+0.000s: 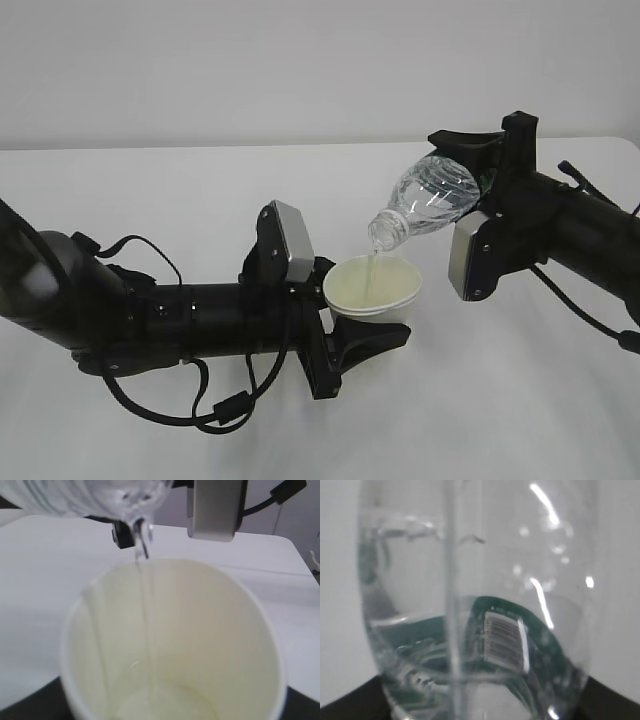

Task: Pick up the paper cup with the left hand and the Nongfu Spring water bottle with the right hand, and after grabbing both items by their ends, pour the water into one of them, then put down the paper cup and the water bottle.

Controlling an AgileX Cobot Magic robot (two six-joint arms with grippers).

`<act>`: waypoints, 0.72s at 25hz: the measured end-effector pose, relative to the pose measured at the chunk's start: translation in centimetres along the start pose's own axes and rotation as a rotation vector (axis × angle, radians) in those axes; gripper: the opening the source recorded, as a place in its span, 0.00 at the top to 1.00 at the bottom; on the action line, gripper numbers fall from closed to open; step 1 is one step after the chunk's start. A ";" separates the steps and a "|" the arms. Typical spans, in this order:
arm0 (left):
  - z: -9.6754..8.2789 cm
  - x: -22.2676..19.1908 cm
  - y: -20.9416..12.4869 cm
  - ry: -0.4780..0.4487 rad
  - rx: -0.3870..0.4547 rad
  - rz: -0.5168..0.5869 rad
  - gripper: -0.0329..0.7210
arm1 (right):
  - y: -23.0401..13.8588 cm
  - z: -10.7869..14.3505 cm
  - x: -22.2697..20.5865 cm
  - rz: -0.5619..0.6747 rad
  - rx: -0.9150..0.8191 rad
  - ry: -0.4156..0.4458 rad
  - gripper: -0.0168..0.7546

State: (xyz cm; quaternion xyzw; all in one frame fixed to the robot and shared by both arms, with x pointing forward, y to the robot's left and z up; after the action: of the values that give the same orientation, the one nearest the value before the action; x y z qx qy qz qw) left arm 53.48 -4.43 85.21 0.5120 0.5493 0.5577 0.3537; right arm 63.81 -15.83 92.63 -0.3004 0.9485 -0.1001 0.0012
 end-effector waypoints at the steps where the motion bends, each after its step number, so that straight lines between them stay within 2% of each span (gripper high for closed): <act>1: 0.0 0.0 0.0 0.000 0.000 0.000 0.37 | 0.0 0.0 0.0 0.000 0.000 0.000 0.42; 18: 0.0 0.0 0.0 0.000 0.000 0.000 0.37 | 0.1 0.0 0.0 -0.003 0.004 0.000 0.42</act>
State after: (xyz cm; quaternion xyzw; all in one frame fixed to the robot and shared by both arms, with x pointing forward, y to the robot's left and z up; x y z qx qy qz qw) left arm 53.48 -4.43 85.21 0.5120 0.5493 0.5577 0.3537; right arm 63.77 -15.79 92.62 -0.3021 0.9478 -0.1020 0.0015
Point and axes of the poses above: a point on each arm's last joint axis where the gripper is mounted, x pointing back along that axis away from the gripper, z along the wrist's bending axis when the last joint is at zero, y = z × x, the point moved 9 cm from there along -x, pointing out along that axis toward the gripper, and after that the axes turned 6 degrees about x, right-handed, at the moved point
